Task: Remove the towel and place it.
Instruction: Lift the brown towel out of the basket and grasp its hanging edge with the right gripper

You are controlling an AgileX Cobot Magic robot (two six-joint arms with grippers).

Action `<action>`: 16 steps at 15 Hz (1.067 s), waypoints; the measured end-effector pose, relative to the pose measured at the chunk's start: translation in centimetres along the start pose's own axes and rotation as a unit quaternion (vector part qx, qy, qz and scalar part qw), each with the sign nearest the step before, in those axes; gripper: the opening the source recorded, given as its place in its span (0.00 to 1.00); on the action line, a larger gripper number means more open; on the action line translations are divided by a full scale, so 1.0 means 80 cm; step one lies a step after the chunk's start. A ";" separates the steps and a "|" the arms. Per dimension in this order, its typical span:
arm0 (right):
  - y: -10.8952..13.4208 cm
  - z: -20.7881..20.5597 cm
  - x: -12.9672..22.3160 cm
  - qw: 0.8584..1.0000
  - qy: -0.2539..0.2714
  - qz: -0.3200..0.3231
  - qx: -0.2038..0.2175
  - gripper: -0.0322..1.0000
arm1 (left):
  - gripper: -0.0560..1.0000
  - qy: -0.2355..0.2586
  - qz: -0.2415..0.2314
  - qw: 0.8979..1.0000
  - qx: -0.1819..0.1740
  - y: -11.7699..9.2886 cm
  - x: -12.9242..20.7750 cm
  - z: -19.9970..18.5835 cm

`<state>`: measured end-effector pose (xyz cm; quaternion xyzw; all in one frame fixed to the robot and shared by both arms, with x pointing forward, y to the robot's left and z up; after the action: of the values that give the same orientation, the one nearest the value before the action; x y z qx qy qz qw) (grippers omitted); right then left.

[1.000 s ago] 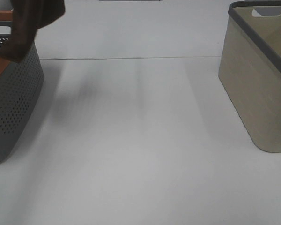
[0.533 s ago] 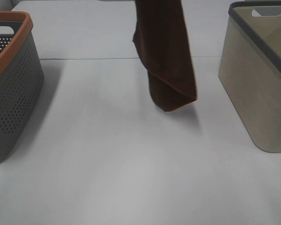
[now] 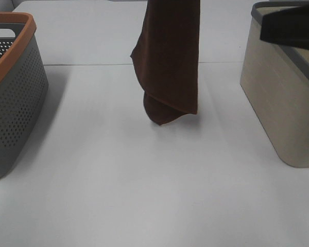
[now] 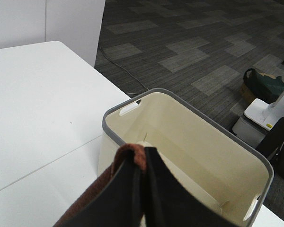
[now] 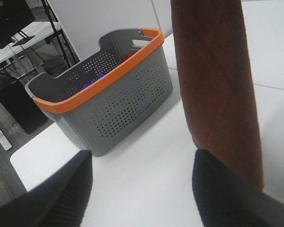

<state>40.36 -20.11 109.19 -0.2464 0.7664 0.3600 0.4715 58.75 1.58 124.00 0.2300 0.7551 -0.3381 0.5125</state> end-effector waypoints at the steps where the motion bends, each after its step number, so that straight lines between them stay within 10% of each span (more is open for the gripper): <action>1: 0.000 0.010 -0.010 1.000 0.002 -0.014 -0.015 0.60 | 0.05 0.000 0.001 1.000 0.000 0.000 0.000 0.000; 8: 0.026 0.115 -0.014 0.989 0.050 -0.138 -0.025 0.60 | 0.05 0.000 0.001 1.000 0.000 0.000 0.000 0.000; 16: -0.017 0.213 0.015 0.980 0.089 -0.141 0.106 0.60 | 0.05 0.000 -0.001 1.000 0.001 -0.001 0.000 0.000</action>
<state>50.13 -7.67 102.65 -0.3318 0.7963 0.1836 0.4712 58.70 1.53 124.01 0.2299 0.7549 -0.3396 0.5118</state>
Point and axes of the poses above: a point on each arm's last joint axis where the gripper is mounted, z pointing out along that axis toward the gripper, y along the wrist's bending axis when the last joint is at zero, x = y × z, the point moved 3 cm from there along z, pointing out along that axis toward the gripper, and after that the axes turned 1 degree about z, right-handed, at the moved point
